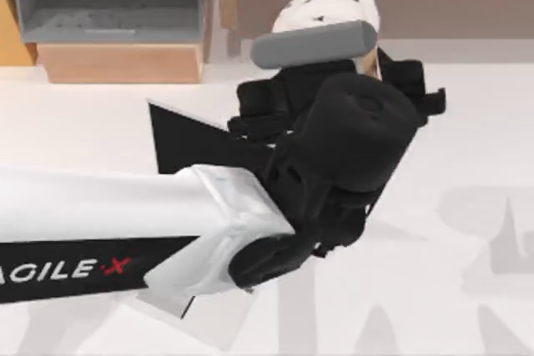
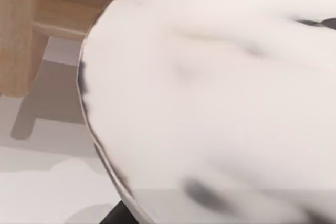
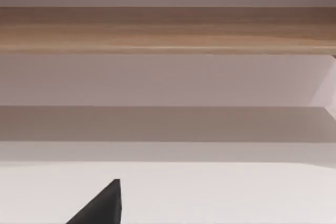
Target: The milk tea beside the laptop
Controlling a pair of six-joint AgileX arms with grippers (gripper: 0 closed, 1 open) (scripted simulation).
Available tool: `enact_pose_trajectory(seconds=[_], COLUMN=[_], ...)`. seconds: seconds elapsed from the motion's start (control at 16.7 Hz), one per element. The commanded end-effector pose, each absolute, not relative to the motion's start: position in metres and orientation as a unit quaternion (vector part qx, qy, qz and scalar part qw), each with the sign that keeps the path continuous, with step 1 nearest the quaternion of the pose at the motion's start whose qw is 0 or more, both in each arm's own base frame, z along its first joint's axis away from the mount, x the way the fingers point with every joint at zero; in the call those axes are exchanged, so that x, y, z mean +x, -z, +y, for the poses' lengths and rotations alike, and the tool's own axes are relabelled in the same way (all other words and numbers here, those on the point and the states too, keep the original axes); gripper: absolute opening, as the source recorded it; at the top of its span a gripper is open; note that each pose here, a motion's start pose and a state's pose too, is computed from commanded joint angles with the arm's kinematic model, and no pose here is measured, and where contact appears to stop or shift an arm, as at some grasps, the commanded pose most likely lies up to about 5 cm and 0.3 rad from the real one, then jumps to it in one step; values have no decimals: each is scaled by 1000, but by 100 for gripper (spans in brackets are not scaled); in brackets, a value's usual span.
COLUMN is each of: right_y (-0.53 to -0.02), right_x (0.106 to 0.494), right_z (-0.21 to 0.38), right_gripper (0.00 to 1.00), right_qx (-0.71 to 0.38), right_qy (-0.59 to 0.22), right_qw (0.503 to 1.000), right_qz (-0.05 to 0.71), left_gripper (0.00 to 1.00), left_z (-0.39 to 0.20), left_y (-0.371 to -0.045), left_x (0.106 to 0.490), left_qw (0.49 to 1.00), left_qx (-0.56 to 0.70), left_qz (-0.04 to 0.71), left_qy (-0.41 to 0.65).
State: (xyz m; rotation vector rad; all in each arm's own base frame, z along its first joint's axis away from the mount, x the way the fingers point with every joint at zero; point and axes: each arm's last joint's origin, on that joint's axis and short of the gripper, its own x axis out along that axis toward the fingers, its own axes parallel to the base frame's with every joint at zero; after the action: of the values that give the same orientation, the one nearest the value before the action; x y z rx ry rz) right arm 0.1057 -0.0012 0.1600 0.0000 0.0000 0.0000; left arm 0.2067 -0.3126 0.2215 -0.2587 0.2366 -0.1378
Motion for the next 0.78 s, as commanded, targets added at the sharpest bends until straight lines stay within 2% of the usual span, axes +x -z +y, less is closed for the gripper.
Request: enact_pose_trajectory(seconds=[0.42, 0.78], right_y=[-160, -160], right_x=[106, 106], right_z=[-1, -1], right_gripper=[100, 100], right_qx=[0, 0], right_qy=[0, 0], right_qw=[1000, 1000], right_qz=[0, 0], left_gripper=[0, 0], left_z=[-349, -350], left_y=[-172, -149], left_x=[143, 126], left_qw=[987, 988], left_qx=[-44, -3], left_qz=[150, 151], left_qy=[30, 14])
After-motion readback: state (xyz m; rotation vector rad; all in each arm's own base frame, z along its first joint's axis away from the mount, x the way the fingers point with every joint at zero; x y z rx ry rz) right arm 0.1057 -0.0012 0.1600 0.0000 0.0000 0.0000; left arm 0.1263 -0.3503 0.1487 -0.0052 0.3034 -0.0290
